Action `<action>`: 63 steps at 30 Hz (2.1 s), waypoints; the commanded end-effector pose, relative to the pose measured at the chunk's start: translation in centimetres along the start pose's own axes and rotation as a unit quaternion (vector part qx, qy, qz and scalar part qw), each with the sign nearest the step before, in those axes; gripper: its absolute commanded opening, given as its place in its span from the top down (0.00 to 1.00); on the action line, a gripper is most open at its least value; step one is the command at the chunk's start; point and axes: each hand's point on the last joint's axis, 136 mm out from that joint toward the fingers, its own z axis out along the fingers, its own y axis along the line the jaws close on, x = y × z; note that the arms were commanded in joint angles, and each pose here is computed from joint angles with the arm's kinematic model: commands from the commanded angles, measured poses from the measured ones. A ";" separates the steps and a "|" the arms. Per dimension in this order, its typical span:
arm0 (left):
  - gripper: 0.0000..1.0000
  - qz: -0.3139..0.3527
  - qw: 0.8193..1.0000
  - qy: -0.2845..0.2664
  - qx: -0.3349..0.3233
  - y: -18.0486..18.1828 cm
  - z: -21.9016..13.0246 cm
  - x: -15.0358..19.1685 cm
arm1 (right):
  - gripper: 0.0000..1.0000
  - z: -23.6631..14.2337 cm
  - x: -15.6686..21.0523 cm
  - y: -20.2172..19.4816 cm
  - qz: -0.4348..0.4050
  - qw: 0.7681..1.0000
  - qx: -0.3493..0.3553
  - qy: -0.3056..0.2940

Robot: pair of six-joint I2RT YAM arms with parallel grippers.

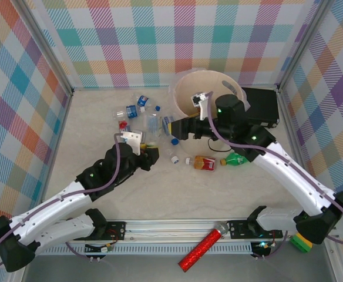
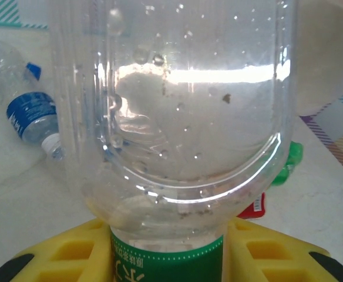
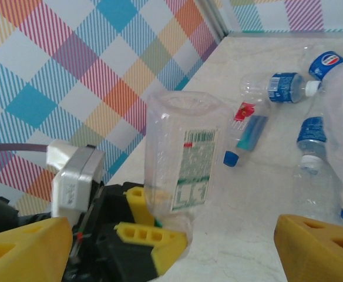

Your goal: Put the plastic bottles in the bin

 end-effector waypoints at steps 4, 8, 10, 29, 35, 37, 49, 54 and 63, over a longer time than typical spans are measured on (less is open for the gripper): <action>0.62 0.032 0.999 -0.004 0.043 -1.6 -1.7 0.2 | 0.13 2.6 -0.1 2.0 -0.011 0.999 -0.028 0.029; 0.62 0.035 0.998 -0.003 0.059 -2.1 -2.3 0.4 | 0.15 4.6 0.6 2.5 -0.004 0.998 -0.040 0.057; 0.62 0.037 0.997 -0.004 0.067 -2.4 -2.6 0.4 | 0.16 5.4 0.9 2.8 -0.003 0.997 -0.046 0.069; 0.41 0.040 0.996 0.004 0.076 -2.3 -3.7 1.1 | 0.45 7.1 1.2 4.5 -0.010 0.994 -0.070 0.086; 0.02 0.030 0.998 -0.014 0.053 -1.5 -4.0 0.4 | 0.44 5.4 -0.1 3.7 -0.023 0.998 -0.026 0.052; 0.00 0.026 0.998 -0.022 0.045 -1.2 -4.3 0.1 | 0.44 4.6 -0.8 3.3 -0.029 0.999 -0.009 0.038; 0.00 0.004 0.999 -0.031 0.010 0.6 -4.8 0.3 | 0.43 -3.4 -8.3 -0.3 -0.082 0.981 0.135 -0.117; 0.00 -0.001 1.000 -0.027 0.011 0.5 -4.5 0.6 | 0.41 -6.5 -11.3 -2.5 -0.092 0.958 0.197 -0.187; 0.00 -0.003 1.000 -0.019 0.015 0.3 -4.2 1.0 | 0.44 -9.3 -15.9 -7.8 -0.084 0.920 0.277 -0.266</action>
